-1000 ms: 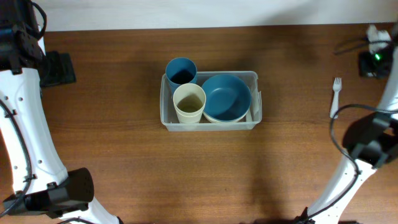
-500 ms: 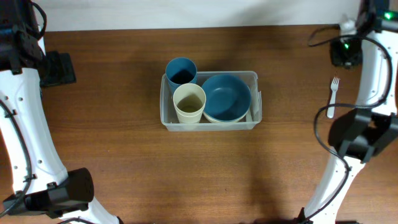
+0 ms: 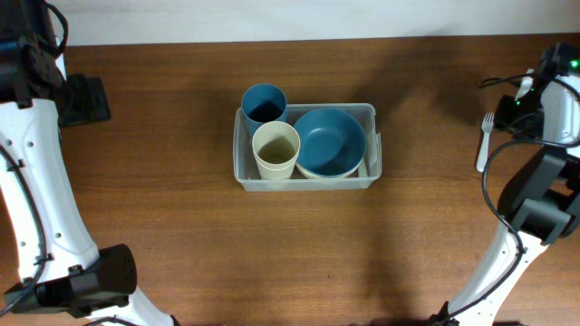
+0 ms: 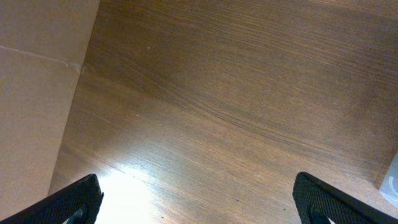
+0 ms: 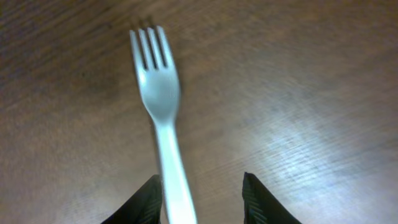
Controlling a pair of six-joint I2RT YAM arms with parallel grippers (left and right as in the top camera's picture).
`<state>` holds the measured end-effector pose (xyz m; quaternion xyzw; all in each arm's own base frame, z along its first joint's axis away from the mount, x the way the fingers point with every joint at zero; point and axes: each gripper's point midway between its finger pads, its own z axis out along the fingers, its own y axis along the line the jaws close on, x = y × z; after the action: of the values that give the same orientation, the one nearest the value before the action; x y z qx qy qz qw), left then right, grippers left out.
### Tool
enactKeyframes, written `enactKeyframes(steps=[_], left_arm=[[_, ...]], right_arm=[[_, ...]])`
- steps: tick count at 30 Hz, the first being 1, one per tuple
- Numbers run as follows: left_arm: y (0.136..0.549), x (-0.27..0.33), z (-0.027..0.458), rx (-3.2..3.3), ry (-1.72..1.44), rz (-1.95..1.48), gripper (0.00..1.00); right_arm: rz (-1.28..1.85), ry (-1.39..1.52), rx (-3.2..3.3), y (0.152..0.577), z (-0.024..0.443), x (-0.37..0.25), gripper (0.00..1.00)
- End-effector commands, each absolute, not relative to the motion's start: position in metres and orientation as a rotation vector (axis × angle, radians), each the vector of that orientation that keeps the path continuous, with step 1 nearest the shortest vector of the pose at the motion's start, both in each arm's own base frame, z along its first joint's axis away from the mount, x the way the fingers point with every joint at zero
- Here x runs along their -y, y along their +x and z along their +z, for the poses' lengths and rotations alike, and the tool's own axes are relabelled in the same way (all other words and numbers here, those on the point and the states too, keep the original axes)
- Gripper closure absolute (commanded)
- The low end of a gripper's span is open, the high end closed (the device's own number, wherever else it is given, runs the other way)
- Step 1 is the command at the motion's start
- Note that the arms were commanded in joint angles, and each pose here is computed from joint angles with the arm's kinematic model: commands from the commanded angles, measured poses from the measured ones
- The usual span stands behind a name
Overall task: Pack container
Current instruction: 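Close the right gripper on the fork handle and lift it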
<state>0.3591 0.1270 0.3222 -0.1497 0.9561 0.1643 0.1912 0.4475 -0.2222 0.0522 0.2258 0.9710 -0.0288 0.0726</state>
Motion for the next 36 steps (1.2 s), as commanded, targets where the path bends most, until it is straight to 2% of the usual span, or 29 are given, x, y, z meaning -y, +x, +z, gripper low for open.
enactKeyframes(steps=[1,13,21,36], left_arm=[[0.354,-0.129,0.336,-2.64,-0.427,0.479,0.0],[0.354,-0.129,0.336,-2.64,-0.427,0.479,0.0],[0.354,-0.129,0.336,-2.64,-0.427,0.479,0.0],[0.354,-0.129,0.336,-2.64,-0.427,0.479,0.0]], right_arm=[[-0.052,0.729,-2.922,0.447,0.038,0.214,0.63],[-0.03,0.775,-2.869,0.456,0.024,0.213,0.6],[-0.011,0.754,-2.878,0.46,0.021,0.2,0.53],[-0.008,0.741,-2.919,0.454,0.008,0.197,0.53]])
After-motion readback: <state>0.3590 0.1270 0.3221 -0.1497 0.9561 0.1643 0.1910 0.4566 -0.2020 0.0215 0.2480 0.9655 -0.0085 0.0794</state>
